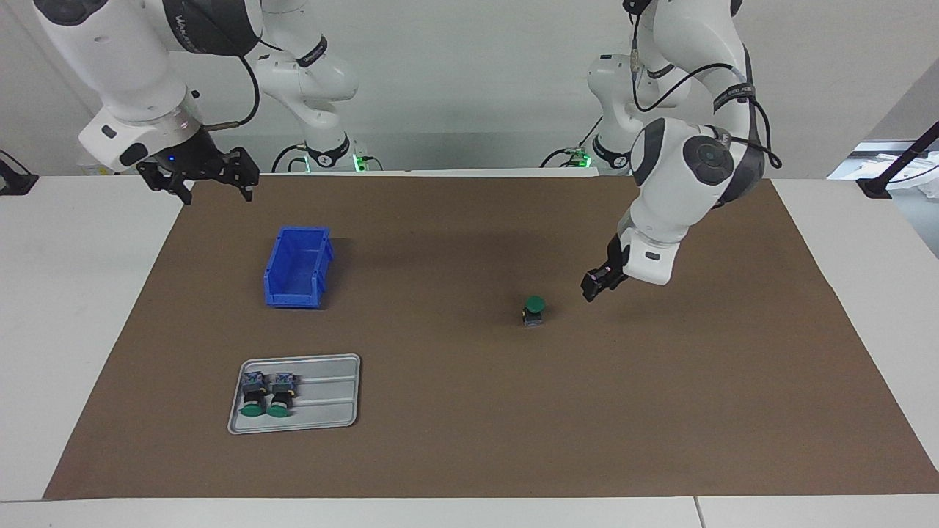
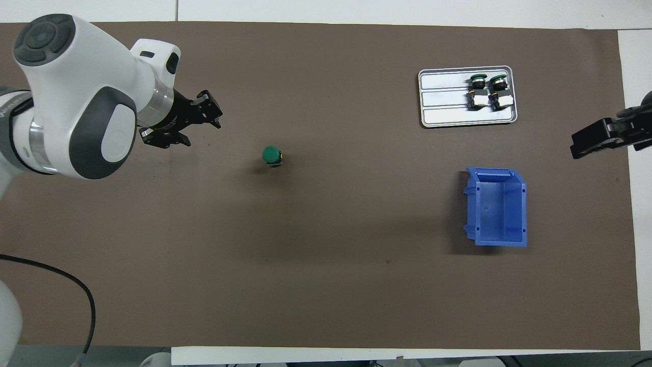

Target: Place and press button with both arms

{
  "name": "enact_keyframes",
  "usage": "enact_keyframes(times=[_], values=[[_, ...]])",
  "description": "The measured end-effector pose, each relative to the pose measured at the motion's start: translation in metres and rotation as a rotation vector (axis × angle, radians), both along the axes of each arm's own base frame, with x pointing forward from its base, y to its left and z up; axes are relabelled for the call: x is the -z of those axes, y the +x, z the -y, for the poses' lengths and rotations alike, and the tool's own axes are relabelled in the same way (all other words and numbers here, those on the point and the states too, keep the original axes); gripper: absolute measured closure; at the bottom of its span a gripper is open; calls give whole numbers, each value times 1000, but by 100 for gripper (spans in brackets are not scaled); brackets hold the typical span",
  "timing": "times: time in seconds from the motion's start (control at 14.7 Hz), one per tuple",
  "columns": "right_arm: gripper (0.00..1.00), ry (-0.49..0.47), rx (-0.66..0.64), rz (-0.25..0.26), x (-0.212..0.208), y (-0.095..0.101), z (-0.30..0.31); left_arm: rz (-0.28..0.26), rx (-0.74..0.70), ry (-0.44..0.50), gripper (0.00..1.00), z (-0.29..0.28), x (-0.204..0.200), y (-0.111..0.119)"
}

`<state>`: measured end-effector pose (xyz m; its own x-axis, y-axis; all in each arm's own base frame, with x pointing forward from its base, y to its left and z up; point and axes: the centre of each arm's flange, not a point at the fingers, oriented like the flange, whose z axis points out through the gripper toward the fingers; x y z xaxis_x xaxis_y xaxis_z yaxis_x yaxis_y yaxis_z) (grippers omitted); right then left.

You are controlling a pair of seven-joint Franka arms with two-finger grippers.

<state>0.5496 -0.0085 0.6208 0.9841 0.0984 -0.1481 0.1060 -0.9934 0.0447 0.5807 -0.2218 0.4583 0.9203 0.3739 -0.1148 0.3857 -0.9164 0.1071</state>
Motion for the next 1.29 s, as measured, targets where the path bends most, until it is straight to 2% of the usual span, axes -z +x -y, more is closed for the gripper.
enact_keyframes(times=[0.07, 0.14, 0.27, 0.48, 0.82, 1.02, 1.29], values=[[0, 14, -14, 7, -2, 0, -3, -10, 13, 1, 10, -16, -4, 2], [0, 36, -28, 27, -4, 2, -13, -19, 29, 1, 1, -35, -9, 3], [0, 60, -21, 68, -4, 6, -58, -32, 75, 9, 0, -79, -21, 5], [0, 80, 49, 119, 17, 10, -176, -29, 141, 63, 0, -132, -41, 1], [0, 146, 174, 139, 78, 9, -352, -70, 261, 165, 0, -180, -78, -23], [0, 202, 192, 170, 129, 19, -429, -89, 264, 169, 0, -195, -111, -31], [0, 172, 163, 252, 213, 15, -493, -107, 267, 171, 0, -196, -143, -37]])
